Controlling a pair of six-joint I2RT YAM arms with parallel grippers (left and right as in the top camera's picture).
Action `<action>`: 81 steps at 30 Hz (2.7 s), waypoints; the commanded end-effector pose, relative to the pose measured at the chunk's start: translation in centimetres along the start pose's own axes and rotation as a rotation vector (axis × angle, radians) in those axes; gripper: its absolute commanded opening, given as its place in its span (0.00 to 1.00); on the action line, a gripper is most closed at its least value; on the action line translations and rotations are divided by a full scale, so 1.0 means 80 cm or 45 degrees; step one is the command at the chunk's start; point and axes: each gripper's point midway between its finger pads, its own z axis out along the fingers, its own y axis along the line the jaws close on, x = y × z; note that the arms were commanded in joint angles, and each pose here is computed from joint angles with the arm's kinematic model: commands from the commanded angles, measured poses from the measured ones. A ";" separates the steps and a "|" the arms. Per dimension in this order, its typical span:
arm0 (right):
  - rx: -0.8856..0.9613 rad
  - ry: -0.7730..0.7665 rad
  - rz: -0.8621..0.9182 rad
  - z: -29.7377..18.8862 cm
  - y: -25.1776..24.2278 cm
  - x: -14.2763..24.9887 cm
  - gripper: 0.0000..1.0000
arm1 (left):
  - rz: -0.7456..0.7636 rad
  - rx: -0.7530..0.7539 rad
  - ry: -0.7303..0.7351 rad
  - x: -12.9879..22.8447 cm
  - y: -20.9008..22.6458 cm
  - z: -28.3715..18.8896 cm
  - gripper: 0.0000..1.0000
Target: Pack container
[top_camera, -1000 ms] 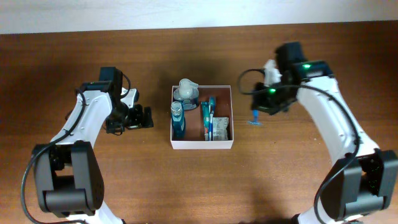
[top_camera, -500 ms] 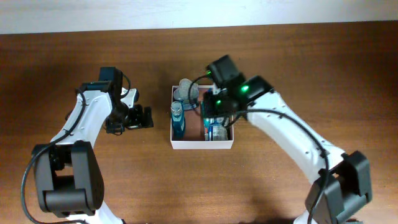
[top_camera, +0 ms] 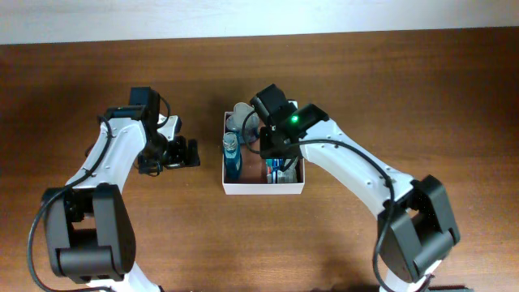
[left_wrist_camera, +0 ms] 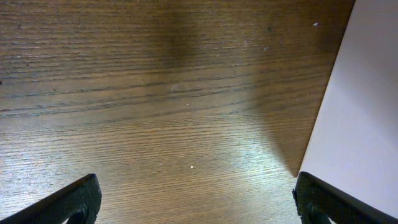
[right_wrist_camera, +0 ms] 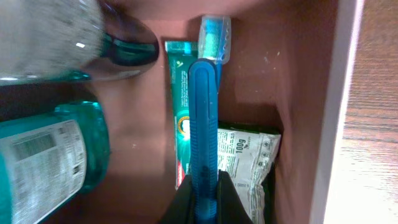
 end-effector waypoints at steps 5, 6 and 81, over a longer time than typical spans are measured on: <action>0.076 0.042 0.008 0.038 -0.007 0.008 0.05 | -0.008 -0.001 -0.002 0.001 0.002 -0.001 0.99; 0.087 0.049 0.008 0.043 -0.009 0.009 0.04 | -0.008 -0.001 -0.002 0.001 0.002 -0.001 0.99; -0.708 -1.460 -0.034 -0.497 -0.308 0.347 0.79 | -0.008 -0.001 -0.002 0.001 0.002 -0.001 0.99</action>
